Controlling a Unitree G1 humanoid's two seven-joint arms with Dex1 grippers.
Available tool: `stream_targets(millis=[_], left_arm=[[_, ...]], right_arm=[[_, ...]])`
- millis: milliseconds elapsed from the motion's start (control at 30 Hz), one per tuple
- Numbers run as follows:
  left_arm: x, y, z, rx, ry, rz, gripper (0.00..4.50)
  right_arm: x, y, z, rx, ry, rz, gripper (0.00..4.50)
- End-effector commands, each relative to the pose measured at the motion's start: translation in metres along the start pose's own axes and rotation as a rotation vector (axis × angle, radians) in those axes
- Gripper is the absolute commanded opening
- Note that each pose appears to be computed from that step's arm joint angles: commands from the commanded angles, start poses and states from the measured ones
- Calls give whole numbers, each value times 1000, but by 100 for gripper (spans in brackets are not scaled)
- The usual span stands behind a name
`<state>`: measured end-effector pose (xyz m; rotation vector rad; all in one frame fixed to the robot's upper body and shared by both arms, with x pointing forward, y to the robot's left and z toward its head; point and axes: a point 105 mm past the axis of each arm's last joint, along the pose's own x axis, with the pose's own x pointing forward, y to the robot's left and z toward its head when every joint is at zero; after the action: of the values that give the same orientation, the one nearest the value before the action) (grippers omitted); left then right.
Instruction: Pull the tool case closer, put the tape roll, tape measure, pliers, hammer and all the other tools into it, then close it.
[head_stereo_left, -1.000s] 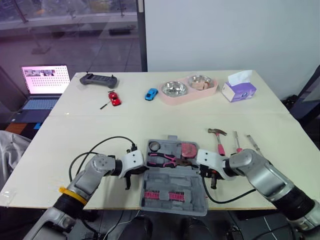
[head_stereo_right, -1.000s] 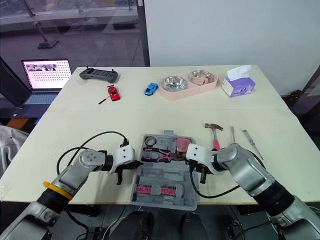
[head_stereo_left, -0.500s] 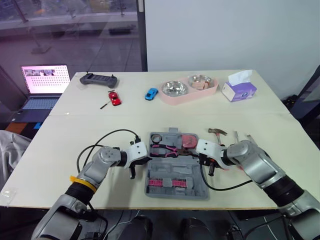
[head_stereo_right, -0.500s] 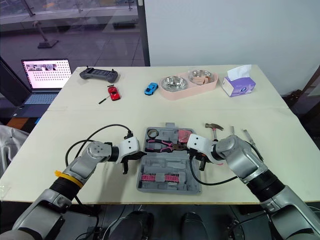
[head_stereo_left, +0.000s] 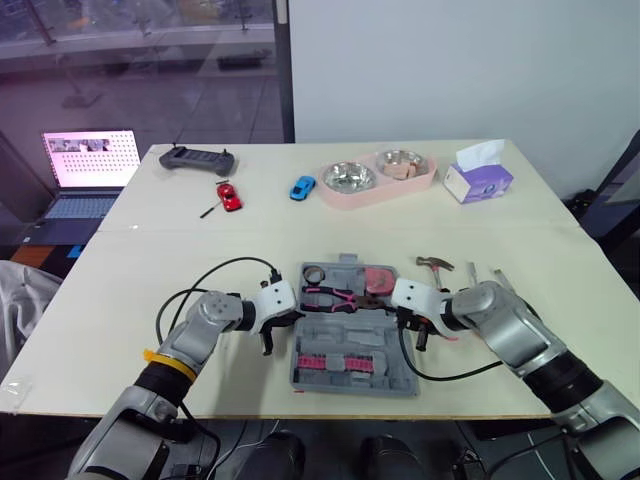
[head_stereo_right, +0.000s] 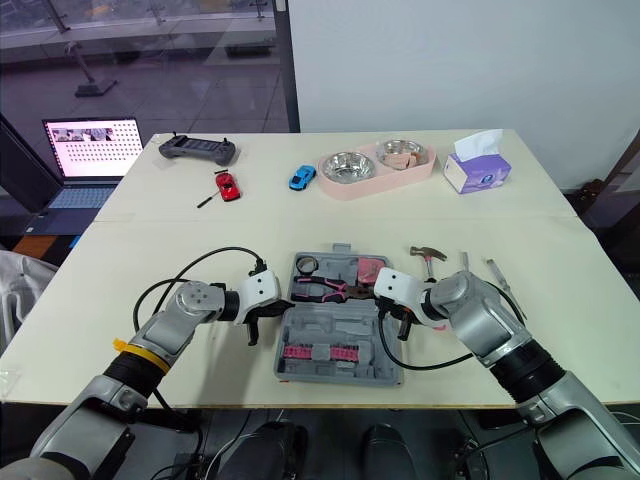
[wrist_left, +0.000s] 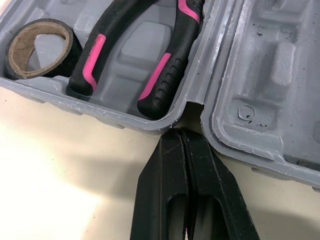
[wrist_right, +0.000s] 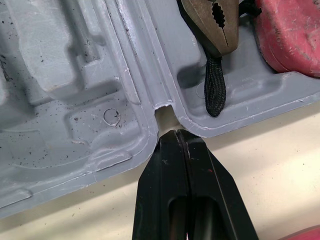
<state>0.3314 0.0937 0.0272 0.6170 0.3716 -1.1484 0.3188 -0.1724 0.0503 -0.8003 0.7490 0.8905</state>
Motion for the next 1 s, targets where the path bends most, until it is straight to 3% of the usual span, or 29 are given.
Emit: stream_targets(millis=[33,367,533,767,933,967,1000], left_arm=[[7,-11,-7,-13,31,-23,3],[-6,-11,-19,-35,66,-3,3],[-32,-1,-24,-67,75,44,3],[-104,9,-22,-85,38,111,3],[-176,4,-20,-248,-122,139,3],[-192,3,-21,-281,-154,158,1],[-206,3,-24,-300,-162,188,27]], right_arm=[[-6,-6,17,-36,-60,-27,0],[-9,-9,11,-17,-45,-43,0],[-31,-21,1,9,-42,-102,0],[-88,-31,-5,92,-218,-198,0],[-138,-23,-21,169,-412,-229,0],[-149,-22,-29,196,-446,-234,25],[-159,-21,-40,238,-466,-247,54]])
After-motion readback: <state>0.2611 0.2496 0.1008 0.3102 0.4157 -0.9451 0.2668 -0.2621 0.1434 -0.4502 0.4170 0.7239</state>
